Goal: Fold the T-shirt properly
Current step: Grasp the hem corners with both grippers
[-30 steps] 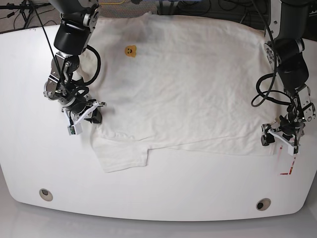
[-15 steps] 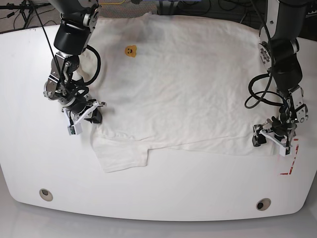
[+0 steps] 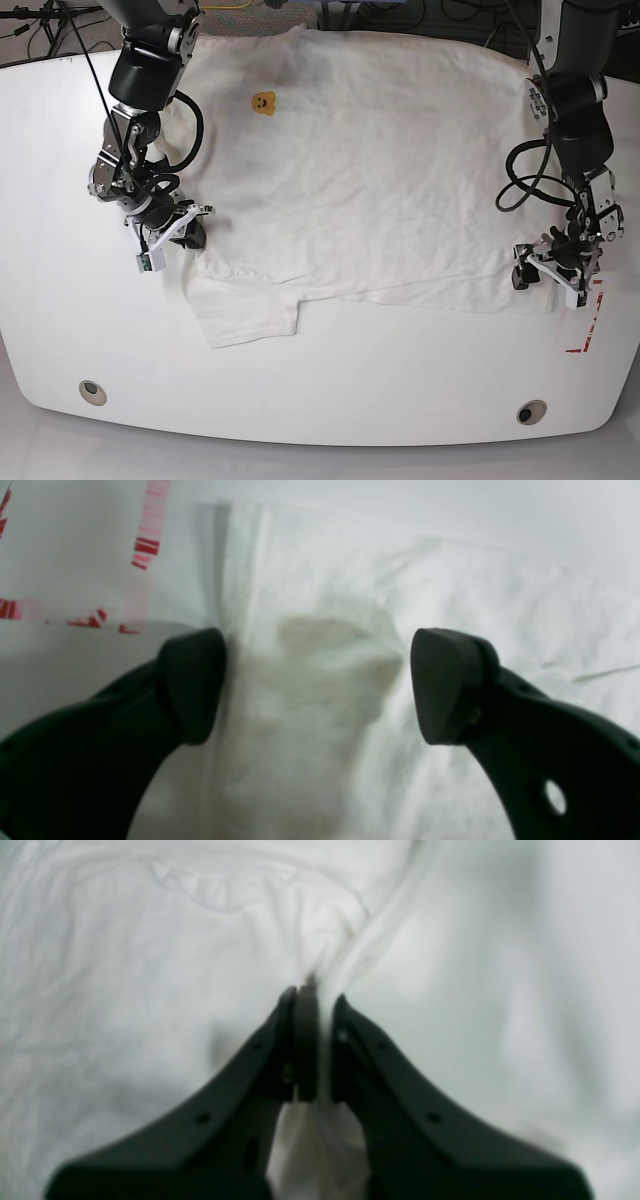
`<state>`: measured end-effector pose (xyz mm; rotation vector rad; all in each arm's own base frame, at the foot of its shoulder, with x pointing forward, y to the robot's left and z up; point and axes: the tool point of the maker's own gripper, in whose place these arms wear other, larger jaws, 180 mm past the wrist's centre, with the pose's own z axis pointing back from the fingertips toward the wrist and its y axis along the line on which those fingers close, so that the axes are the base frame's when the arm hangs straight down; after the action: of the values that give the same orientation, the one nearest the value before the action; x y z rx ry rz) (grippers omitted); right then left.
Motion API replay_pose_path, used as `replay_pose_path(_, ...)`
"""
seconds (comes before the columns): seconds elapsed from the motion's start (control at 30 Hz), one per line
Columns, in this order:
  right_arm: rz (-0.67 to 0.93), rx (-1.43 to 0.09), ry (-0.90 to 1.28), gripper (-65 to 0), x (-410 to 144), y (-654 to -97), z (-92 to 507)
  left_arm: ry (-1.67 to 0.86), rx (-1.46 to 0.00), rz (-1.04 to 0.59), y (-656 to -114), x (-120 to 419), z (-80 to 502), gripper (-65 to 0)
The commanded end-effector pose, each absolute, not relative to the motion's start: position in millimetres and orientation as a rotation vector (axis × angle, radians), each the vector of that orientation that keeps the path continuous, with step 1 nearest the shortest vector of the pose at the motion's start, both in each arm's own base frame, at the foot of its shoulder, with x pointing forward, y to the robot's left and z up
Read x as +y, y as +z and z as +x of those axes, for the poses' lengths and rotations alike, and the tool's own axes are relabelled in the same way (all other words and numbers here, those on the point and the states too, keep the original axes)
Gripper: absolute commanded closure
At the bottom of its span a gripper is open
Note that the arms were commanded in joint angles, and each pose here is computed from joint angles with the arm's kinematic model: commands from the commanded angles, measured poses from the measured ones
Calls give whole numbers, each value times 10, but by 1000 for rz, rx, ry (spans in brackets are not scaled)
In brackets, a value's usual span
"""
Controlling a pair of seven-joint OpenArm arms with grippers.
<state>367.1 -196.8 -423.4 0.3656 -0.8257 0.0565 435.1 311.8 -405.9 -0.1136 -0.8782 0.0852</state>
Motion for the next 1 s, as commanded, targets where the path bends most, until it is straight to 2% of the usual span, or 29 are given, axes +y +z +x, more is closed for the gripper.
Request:
replay_pose_path(0.0, 356, -854, 72, -16, -2008, -4125, 3752, 84, -889, -95, -3957, 3202, 4407, -547)
replay_pose_path(0.23, 356, -855, 72, -16, -2008, -4119, 3758, 81, -886, -85, -3947, 3263, 4385, -543)
replay_pose_path(0.4, 356, -855, 72, -16, -2008, -4119, 3758, 59, -847, -117, -4055, 3044, 4383, -518)
replay_pose_path(0.57, 356, -855, 72, -16, -2008, -4119, 3758, 29, -801, -140, -4130, 2859, 4373, -336)
replay_pose_path(0.83, 355, -857, 73, -16, -2009, -4115, 3760, 7, -760, -174, -4207, 2698, 4335, -267)
replay_pose_path(0.87, 354, -857, 73, -16, -2016, -4114, 3760, -8, -754, -188, -4211, 2660, 4327, -211)
replay_pose_path(0.9, 354, -857, 73, -16, -2016, -4114, 3760, -12, -753, -191, -4212, 2652, 4324, -186)
replay_pose_path(0.97, 353, -858, 74, -16, -2017, -4109, 3762, -22, -748, -199, -4215, 2632, 4315, -63)
